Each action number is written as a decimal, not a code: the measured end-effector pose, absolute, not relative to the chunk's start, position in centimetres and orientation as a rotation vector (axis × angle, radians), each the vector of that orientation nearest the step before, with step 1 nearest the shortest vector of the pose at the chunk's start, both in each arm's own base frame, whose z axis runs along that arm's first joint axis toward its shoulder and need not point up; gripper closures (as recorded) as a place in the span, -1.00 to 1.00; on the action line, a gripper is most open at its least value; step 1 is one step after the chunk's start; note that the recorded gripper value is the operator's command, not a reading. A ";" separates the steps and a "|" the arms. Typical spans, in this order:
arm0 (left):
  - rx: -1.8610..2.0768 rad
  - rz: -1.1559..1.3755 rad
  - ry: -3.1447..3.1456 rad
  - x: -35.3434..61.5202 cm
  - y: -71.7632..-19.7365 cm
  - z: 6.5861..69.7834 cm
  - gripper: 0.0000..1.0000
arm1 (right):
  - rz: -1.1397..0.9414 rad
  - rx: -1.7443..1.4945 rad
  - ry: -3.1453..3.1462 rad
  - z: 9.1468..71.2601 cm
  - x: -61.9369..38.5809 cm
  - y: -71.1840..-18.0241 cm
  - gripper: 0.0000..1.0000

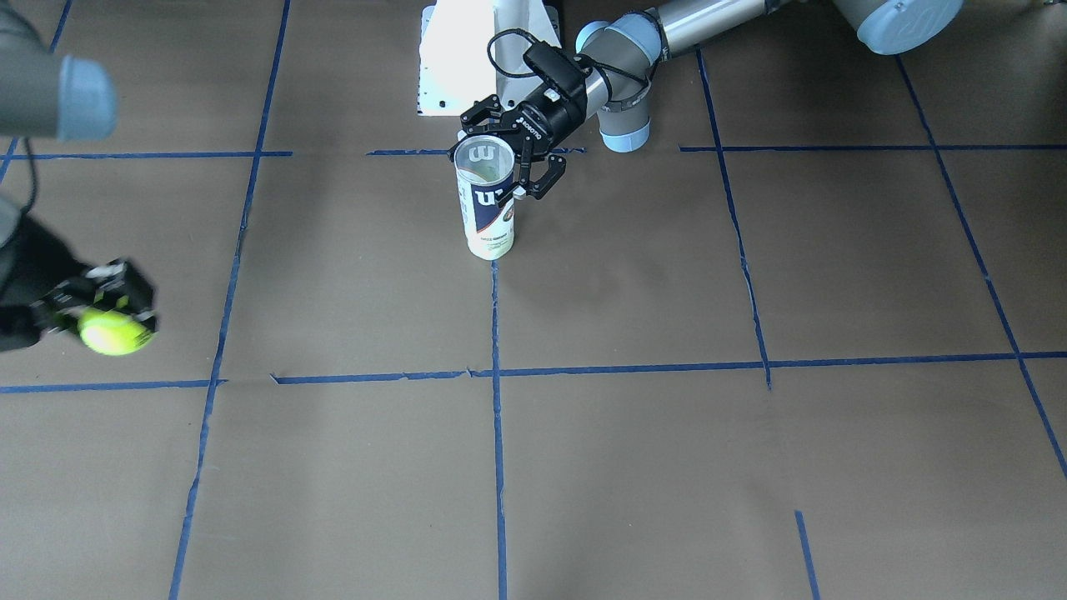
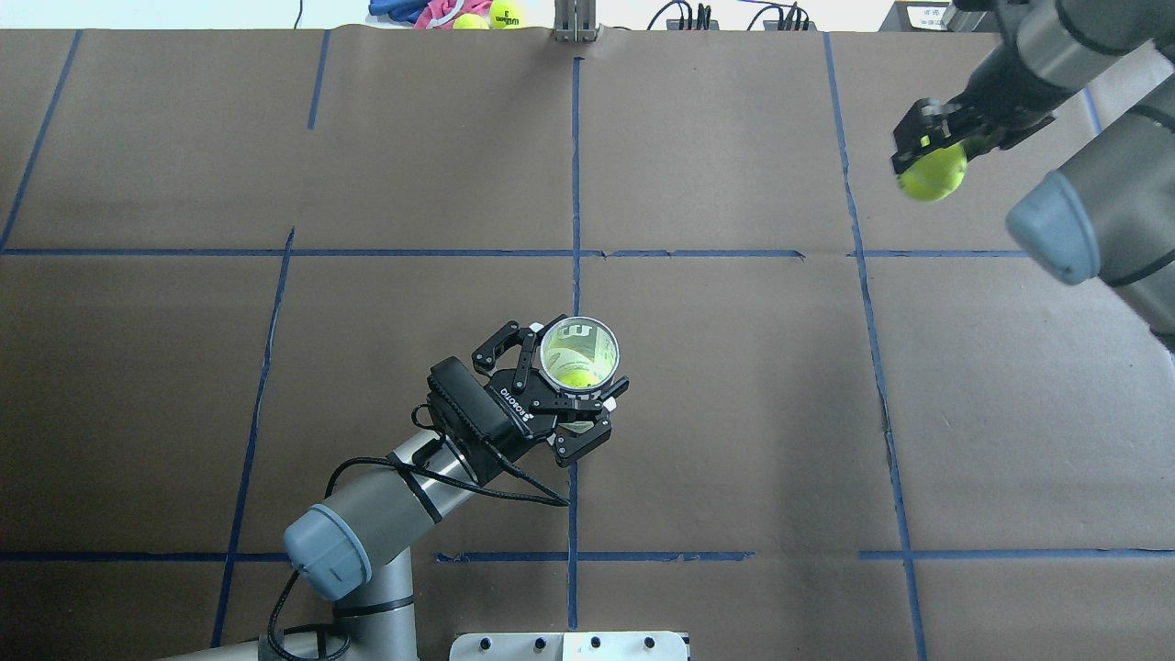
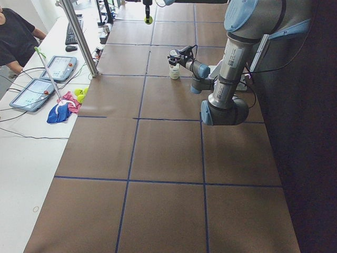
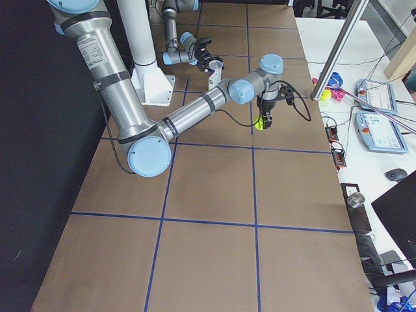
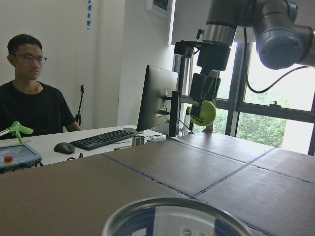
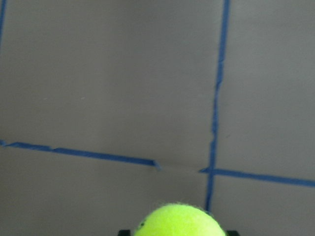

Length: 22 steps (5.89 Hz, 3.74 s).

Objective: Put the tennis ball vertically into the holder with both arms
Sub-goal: 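Carry the second ball with the right gripper over the can, then open the right gripper to drop the second ball into the can, then lower the can and open the left gripper while the right gripper withdraws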

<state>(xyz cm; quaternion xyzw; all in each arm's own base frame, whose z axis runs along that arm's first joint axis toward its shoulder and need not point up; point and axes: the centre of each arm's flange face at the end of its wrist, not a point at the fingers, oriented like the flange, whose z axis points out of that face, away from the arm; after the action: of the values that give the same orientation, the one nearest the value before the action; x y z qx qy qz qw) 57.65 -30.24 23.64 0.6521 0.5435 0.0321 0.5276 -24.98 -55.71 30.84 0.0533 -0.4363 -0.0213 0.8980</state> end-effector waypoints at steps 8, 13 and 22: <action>1.556 0.081 1.299 57.8 -30.1 23.7 -0.98 | 0.167 -0.048 -1.152 7.7 -43.5 -39.3 0.80; 1.555 0.081 1.297 57.8 -30.1 23.8 -0.98 | 0.173 -0.051 -1.141 8.1 -43.7 -39.4 -0.96; 1.606 -0.008 1.391 52.9 -29.8 19.5 -0.99 | 0.275 -0.020 -1.168 8.4 -35.6 -46.0 -0.97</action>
<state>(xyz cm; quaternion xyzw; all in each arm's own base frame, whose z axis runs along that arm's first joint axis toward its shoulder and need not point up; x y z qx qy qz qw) 52.92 -29.82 19.52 0.6603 0.5717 -0.0033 0.4870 -35.56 -45.99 8.42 -0.0093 -0.5496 0.1296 0.8253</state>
